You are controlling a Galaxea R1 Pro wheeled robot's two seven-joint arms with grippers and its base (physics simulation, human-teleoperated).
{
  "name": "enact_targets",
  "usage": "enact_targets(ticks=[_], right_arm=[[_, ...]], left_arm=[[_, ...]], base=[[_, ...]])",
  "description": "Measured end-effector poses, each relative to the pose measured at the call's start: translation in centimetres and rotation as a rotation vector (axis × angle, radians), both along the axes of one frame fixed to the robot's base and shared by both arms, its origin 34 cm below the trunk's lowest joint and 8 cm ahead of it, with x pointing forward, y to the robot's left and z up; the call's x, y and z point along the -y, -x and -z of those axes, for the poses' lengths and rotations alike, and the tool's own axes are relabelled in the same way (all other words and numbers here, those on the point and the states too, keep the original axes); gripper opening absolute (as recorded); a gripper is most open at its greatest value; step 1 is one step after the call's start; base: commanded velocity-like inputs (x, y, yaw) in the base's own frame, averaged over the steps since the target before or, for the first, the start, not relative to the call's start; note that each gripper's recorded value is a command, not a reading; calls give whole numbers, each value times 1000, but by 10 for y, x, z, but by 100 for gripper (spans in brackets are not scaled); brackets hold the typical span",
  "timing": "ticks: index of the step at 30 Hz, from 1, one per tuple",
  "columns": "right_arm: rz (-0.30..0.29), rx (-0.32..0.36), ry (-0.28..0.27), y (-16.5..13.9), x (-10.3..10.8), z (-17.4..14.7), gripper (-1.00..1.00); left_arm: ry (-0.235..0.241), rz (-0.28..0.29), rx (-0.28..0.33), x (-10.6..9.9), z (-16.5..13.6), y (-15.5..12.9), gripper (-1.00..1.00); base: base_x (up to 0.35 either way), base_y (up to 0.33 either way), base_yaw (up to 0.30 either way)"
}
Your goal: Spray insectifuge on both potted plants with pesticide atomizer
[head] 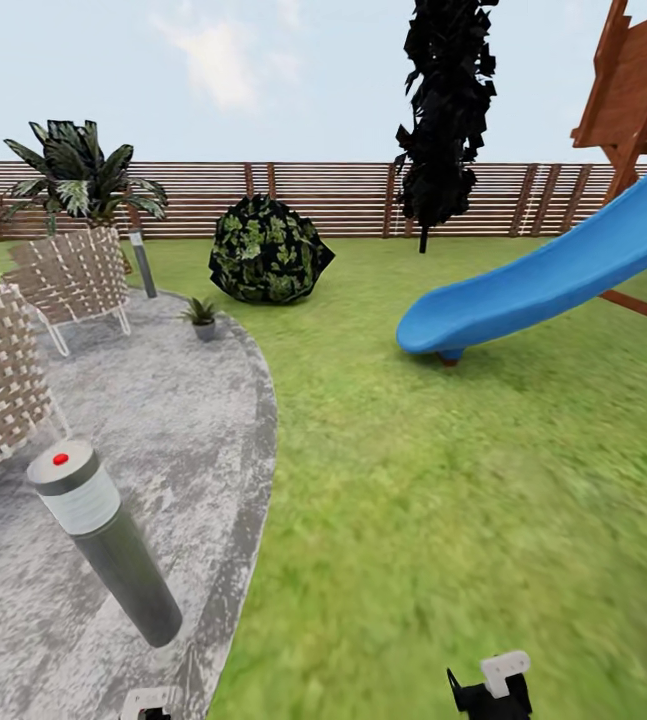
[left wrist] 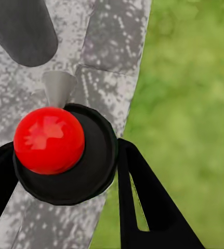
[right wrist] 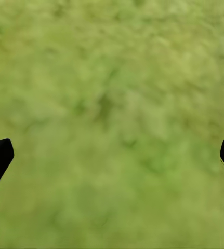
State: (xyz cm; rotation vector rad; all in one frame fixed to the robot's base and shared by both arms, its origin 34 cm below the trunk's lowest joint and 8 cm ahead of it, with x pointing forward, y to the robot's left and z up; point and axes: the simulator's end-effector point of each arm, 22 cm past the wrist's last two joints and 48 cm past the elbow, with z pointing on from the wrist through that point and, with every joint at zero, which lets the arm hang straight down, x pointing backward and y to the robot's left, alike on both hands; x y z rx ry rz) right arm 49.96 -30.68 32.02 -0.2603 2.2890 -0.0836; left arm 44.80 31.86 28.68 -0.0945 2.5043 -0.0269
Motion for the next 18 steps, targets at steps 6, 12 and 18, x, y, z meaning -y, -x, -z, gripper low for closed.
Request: enact_targets(ticks=[6, 12, 18], right_arm=[[0, 0, 0, 0, 0, 0, 100], [1, 1, 0, 0, 0, 0, 100], [0, 0, 0, 0, 0, 0, 100]], left_arm=[[0, 0, 0, 0, 0, 0, -100], [0, 0, 0, 0, 0, 0, -100], [0, -2, 0, -1, 0, 0, -100]], base=[[338, 0, -125], [324, -83, -289], [116, -49, -299]])
